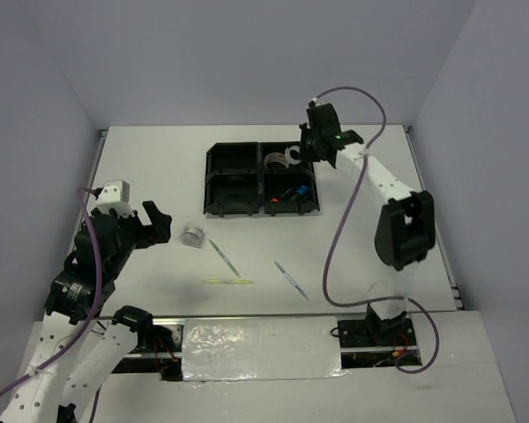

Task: Sort the stationery into containers
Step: Pick up the stationery from the center of the board, then place the stationery in the storage box, then pick up the pen from the center of the board, then place the pen in the storage box, then pick up the pen from the center of the board, then place the pen in the storage box, then pick up the pen from the center of the board.

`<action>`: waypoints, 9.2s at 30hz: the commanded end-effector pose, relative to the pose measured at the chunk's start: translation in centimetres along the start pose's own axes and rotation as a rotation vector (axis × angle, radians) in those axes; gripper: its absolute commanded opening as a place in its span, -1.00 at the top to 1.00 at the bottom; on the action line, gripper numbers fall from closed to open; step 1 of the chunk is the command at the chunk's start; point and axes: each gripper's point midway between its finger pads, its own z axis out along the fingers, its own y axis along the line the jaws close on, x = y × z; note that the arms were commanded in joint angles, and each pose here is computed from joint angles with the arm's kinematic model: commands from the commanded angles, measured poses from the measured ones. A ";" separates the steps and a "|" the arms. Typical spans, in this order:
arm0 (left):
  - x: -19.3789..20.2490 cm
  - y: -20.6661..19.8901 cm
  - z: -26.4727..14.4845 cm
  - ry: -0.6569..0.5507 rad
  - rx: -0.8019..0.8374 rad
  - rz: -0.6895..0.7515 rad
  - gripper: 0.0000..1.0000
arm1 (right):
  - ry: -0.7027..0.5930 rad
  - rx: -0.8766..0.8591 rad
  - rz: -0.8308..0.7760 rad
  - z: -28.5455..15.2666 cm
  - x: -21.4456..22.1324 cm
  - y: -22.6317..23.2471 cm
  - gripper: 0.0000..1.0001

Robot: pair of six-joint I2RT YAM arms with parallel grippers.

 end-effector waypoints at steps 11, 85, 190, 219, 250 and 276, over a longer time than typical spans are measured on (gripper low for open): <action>-0.6 -0.2 0.5 -0.012 0.000 0.018 -0.99 | 0.063 0.012 -0.099 9.2 -3.3 2.4 0.59; -0.9 0.2 -0.1 -0.042 -0.019 -0.003 -0.99 | 0.101 -0.448 -1.073 -6.1 13.8 19.0 1.00; -1.1 -0.5 -0.3 -0.049 0.026 0.012 -0.99 | 0.007 -0.364 -1.130 1.9 5.9 21.1 0.84; -1.9 1.5 -1.3 -0.096 -0.077 -0.023 -0.99 | 0.137 -0.712 -1.130 -12.8 24.2 24.7 -0.18; -1.7 1.8 -1.1 -0.088 -0.099 -0.028 -0.99 | 0.435 -0.675 -1.166 -6.3 37.0 21.7 0.50; -1.7 1.8 -1.0 -0.086 -0.095 -0.026 -0.99 | 0.076 -0.448 -1.082 -0.4 8.1 22.0 0.97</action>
